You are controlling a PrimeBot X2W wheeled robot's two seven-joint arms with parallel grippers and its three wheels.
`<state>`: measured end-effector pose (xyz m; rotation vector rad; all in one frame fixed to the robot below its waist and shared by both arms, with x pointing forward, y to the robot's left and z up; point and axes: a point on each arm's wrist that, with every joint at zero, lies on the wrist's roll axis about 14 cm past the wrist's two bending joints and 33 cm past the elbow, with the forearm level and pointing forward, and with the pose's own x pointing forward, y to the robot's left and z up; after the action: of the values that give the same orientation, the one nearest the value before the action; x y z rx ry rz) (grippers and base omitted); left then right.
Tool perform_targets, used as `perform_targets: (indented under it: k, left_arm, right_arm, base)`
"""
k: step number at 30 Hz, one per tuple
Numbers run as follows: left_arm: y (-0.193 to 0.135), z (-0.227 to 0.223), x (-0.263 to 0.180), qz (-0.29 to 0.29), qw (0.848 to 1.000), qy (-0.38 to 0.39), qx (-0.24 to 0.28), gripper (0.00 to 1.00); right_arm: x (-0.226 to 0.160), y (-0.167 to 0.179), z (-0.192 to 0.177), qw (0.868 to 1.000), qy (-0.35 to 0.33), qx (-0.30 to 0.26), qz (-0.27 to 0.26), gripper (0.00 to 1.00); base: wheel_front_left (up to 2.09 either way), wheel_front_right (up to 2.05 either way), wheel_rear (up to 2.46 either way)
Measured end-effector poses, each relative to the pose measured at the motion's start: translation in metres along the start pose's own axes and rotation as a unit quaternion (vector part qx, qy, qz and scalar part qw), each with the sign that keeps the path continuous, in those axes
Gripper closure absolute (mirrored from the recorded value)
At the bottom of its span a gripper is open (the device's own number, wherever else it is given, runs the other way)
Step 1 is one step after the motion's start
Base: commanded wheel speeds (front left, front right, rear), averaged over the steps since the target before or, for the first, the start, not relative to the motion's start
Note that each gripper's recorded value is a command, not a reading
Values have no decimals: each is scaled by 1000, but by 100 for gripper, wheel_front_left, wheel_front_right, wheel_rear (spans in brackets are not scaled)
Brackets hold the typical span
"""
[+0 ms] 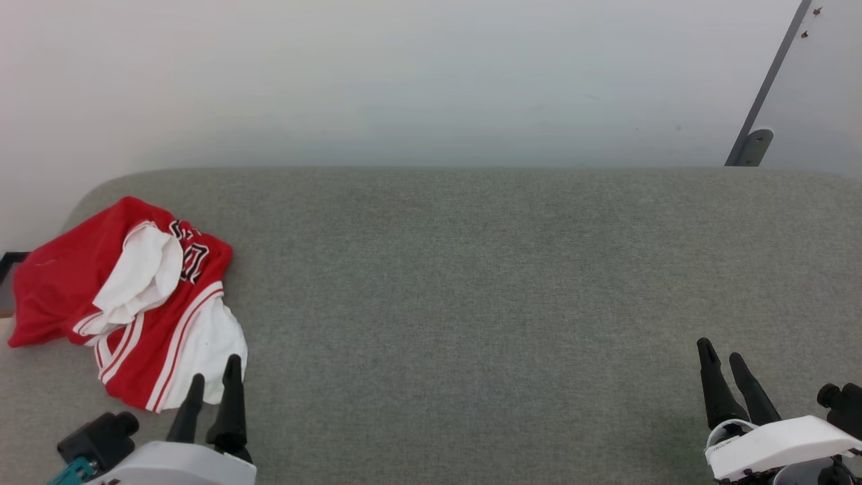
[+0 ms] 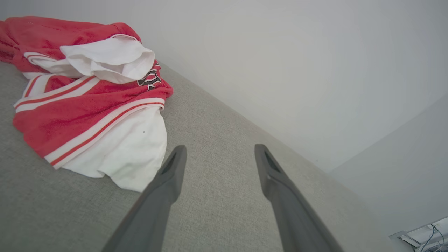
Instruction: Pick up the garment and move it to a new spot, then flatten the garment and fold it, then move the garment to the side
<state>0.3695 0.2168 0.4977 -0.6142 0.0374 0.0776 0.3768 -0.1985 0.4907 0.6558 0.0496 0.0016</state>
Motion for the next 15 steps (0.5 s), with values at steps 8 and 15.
perform_targets:
  k: [8, 15]
  left_arm:
    - [0, 7, -1, -8, 999, -16, 48, 0]
    - [-1, 9, -2, -16, 996, -26, 83, 0]
  right_arm:
    - [0, 1, 7, 999, -9, -46, 5, 0]
    - [1, 4, 13, 996, -22, -85, 13, 0]
  base:
    - [0, 0, 0]
    - [0, 0, 0]
